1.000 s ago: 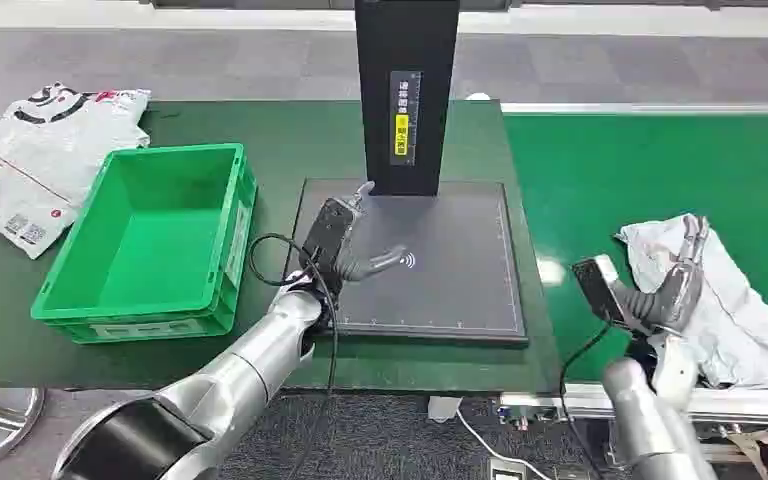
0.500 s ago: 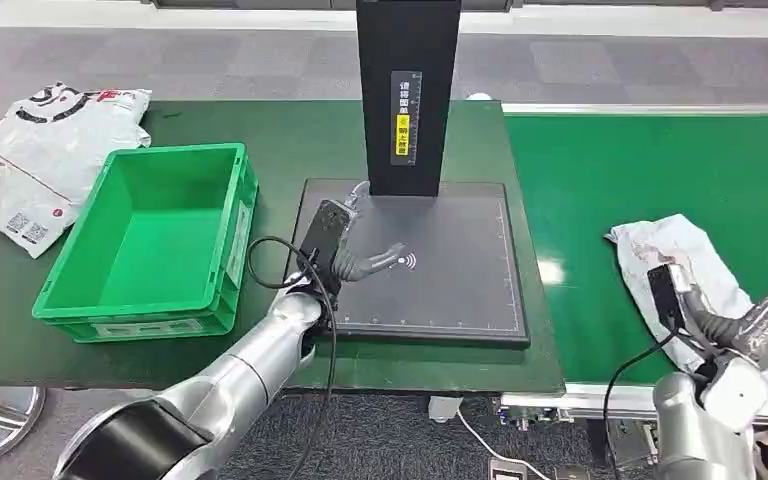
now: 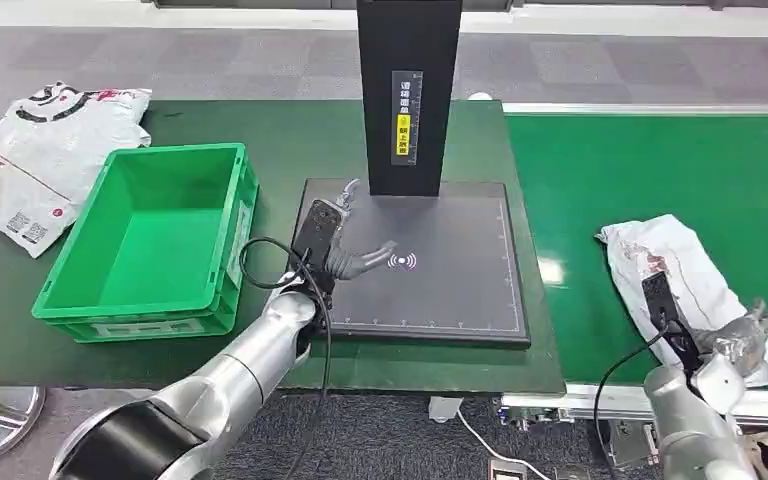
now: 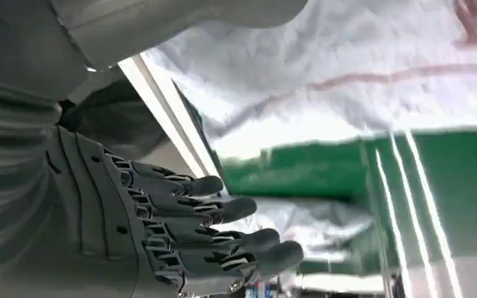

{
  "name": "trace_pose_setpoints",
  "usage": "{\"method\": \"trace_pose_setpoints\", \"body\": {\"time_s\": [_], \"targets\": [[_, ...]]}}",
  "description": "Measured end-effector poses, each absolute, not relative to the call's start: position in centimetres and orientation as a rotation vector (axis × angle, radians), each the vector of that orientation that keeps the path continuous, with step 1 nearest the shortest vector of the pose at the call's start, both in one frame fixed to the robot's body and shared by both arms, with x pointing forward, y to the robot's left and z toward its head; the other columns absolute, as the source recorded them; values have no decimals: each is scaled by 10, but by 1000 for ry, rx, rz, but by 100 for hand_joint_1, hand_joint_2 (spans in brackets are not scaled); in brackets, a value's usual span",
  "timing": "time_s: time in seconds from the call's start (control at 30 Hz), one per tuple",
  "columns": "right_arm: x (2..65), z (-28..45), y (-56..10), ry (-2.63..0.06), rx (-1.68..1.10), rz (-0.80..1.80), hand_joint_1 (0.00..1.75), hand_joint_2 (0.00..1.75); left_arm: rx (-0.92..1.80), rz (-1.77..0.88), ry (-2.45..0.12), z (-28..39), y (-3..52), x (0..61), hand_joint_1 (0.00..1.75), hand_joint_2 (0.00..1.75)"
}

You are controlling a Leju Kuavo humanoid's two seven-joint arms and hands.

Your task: Moved the parcel from conveyor to table for the left to box.

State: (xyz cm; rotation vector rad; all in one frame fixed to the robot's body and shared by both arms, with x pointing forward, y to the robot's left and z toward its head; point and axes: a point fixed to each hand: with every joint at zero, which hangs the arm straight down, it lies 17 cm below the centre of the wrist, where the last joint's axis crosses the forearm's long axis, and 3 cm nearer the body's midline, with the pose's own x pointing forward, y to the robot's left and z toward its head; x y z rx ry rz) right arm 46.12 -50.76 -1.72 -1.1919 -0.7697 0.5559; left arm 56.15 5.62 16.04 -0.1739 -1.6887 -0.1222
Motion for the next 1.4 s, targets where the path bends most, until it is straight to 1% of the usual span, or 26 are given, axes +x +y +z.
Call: {"method": "trace_pose_setpoints", "body": {"time_s": [0.47,0.67,0.9,0.97,1.0,1.03,1.07,1.4], "targets": [[450,-38,-502,-685,-1150,601,0,175,-159,-93,-1690,154,73,563,0,175],[433,-54,-517,-517,-1139,686,0,175,-172,-85,-1681,153,73,563,0,175],[406,-79,-536,-329,-1028,828,0,175,-168,-84,-1673,152,75,564,0,175],[403,-85,-536,-321,-978,867,0,175,-164,-78,-1673,151,78,565,0,175],[402,-86,-535,-322,-964,874,9,175,-163,-78,-1673,151,78,565,0,175],[401,-88,-534,-324,-945,882,140,175,-161,-76,-1673,151,80,565,0,175],[400,-90,-534,-326,-928,890,175,175,-160,-75,-1673,150,81,565,0,175],[420,-87,-513,-424,-830,897,175,175,-142,-30,-1681,146,98,566,0,175]]}}
